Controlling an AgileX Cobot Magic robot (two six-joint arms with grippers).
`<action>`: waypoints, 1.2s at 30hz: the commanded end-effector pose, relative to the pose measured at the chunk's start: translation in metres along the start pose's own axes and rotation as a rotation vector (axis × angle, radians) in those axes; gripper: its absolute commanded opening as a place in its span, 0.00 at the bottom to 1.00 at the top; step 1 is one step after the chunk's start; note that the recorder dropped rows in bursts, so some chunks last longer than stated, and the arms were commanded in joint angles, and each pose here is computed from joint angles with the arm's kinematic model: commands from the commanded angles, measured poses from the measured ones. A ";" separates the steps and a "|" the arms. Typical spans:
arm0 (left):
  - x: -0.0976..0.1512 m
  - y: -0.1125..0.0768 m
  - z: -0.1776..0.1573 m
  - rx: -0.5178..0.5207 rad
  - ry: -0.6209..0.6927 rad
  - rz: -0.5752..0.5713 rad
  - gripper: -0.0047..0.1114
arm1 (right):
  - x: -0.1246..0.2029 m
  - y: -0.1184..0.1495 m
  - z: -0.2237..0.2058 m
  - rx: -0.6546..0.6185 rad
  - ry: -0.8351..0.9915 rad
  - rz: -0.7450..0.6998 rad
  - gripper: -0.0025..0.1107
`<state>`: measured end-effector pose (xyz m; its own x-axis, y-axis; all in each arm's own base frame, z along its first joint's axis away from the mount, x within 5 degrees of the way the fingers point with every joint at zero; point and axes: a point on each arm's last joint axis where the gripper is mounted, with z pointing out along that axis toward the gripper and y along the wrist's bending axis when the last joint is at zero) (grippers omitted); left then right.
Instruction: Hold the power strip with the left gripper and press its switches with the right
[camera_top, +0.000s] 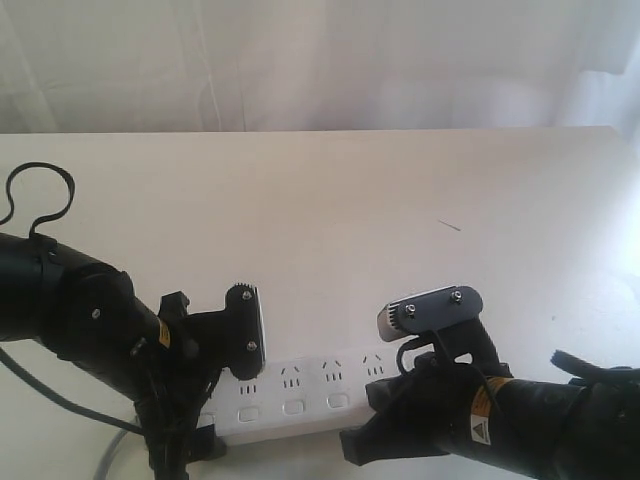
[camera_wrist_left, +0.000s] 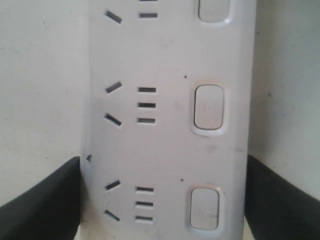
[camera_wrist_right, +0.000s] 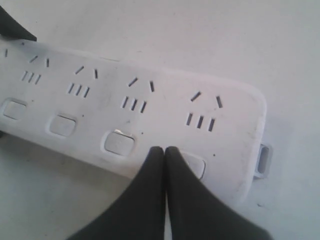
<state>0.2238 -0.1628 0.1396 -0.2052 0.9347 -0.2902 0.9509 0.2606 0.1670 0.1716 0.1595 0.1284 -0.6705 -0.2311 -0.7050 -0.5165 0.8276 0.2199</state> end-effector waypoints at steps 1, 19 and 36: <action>0.024 -0.022 0.014 0.185 0.188 0.041 0.04 | 0.003 -0.003 0.001 0.013 0.014 0.000 0.02; 0.024 -0.022 0.014 0.185 0.188 0.041 0.04 | 0.003 -0.013 0.001 0.124 0.019 -0.011 0.02; 0.023 -0.021 0.014 0.172 0.177 0.042 0.04 | 0.003 -0.008 0.001 0.068 0.014 0.018 0.02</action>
<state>0.2237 -0.1627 0.1394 -0.2076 0.9345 -0.2891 0.9508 0.2622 0.1647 0.1765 0.1550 0.1281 -0.6703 -0.1947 -0.7161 -0.4617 0.8649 0.1970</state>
